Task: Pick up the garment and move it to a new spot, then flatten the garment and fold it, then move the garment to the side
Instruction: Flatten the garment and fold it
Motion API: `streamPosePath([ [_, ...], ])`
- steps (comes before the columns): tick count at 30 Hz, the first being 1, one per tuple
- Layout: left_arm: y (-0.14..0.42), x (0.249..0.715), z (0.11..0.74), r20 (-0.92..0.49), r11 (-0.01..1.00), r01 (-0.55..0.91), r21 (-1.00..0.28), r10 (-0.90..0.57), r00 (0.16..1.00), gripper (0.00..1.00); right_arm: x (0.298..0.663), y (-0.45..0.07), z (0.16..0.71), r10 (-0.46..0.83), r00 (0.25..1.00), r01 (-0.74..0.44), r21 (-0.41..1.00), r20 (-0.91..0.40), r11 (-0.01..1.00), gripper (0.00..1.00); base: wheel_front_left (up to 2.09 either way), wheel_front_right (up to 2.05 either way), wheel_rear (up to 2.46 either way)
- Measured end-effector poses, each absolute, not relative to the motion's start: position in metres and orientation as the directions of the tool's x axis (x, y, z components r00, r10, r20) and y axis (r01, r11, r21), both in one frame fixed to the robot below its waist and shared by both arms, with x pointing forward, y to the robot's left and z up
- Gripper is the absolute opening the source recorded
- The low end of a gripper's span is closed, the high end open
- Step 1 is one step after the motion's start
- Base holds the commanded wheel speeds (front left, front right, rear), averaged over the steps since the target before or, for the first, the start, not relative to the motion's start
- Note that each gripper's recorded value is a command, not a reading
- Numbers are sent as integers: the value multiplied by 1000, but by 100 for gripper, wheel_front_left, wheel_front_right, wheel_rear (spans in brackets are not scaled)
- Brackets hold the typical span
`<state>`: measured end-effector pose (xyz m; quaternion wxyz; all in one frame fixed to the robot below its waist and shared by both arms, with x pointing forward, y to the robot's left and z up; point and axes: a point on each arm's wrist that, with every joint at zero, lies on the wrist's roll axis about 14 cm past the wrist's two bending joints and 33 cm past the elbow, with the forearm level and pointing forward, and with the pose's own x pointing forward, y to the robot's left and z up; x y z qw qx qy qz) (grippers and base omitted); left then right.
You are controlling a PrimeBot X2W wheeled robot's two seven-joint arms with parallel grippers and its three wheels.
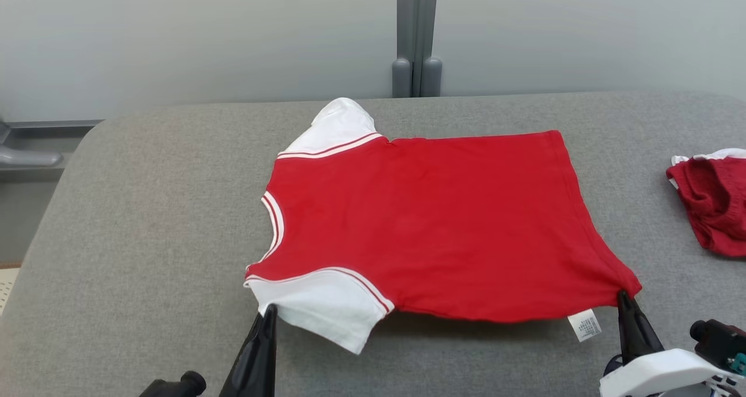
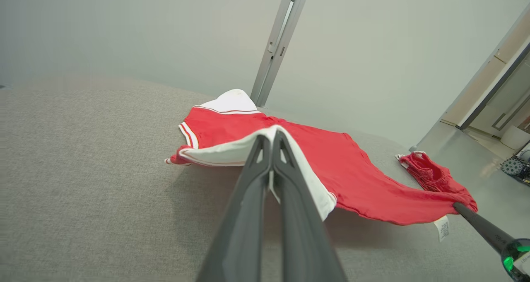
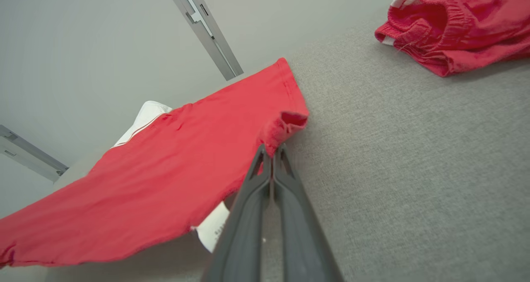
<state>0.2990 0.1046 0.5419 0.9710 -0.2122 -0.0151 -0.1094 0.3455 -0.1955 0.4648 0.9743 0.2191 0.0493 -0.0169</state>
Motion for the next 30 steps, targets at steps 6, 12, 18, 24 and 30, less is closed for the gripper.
streamPosePath([
  [6,102,295,514,-32,881,184,-435,-219,975,0,334,-196,451,-1,985,78,442,-172,893,0,0,0,0],
  [12,92,318,492,-79,870,187,-456,-249,965,0,350,-194,435,-4,977,105,465,-214,879,0,0,0,0],
  [18,88,362,490,-45,873,215,-438,-260,964,0,381,-194,432,-19,981,115,491,-195,864,0,0,0,0],
  [24,85,414,490,-5,881,235,-410,-259,966,0,416,-199,430,-50,983,135,500,-179,856,0,0,0,0],
  [30,83,458,484,11,893,237,-383,-252,968,0,441,-200,420,-65,980,152,497,-188,854,0,0,0,0],
])
